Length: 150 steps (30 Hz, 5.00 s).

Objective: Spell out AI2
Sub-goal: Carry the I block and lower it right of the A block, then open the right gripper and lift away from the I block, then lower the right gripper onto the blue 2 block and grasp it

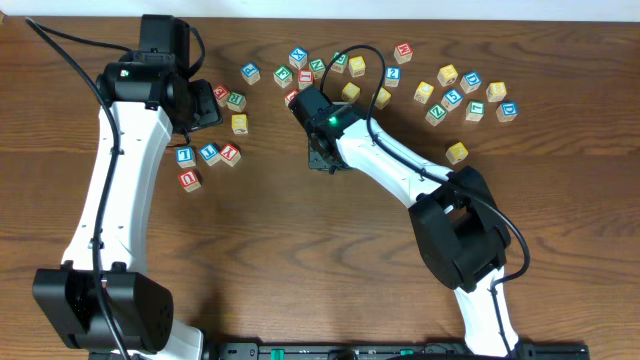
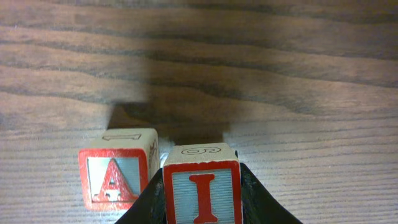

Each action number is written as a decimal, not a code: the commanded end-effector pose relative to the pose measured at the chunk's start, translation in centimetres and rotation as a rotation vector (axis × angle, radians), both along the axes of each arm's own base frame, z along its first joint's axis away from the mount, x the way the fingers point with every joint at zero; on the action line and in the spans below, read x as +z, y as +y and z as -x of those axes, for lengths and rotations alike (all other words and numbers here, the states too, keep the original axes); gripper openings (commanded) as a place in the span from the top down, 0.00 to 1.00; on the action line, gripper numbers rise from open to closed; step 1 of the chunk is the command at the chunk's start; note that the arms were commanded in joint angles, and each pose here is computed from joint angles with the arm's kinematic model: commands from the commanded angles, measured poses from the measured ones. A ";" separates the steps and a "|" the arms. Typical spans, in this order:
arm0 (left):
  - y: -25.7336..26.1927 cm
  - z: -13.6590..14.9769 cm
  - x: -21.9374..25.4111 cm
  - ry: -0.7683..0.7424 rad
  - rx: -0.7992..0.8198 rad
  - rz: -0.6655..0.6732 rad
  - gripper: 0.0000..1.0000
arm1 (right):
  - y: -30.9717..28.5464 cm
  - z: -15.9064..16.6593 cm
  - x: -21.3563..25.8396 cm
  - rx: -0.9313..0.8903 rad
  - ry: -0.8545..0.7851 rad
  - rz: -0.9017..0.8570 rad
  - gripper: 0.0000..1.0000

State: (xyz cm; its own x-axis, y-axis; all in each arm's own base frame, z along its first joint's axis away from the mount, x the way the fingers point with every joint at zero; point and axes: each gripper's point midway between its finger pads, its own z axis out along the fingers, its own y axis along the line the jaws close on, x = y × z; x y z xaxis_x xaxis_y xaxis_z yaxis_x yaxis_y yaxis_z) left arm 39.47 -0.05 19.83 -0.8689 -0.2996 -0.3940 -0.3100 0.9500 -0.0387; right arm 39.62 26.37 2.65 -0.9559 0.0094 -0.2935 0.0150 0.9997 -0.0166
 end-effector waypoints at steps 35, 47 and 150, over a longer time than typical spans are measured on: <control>0.1 -0.2 1.6 -0.044 -0.011 -0.015 0.36 | -0.3 0.4 -1.7 -0.034 0.006 0.002 0.63; 0.1 -0.2 1.6 -0.045 -0.011 -0.015 0.36 | -0.6 -0.2 2.5 -0.029 -0.032 -0.039 0.62; -0.4 -1.1 1.7 -0.075 -0.003 0.022 0.36 | -14.3 -21.1 -0.4 -0.160 -0.198 -0.058 0.56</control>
State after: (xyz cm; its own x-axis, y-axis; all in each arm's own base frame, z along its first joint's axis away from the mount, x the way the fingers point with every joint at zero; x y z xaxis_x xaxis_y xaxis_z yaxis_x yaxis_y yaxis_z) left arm 40.40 -0.48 20.20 -0.8536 -0.3057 -0.4218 -0.3033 0.9500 -0.0746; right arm 60.67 12.95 3.64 -0.8544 0.1579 -0.4950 0.1550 0.9868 0.0472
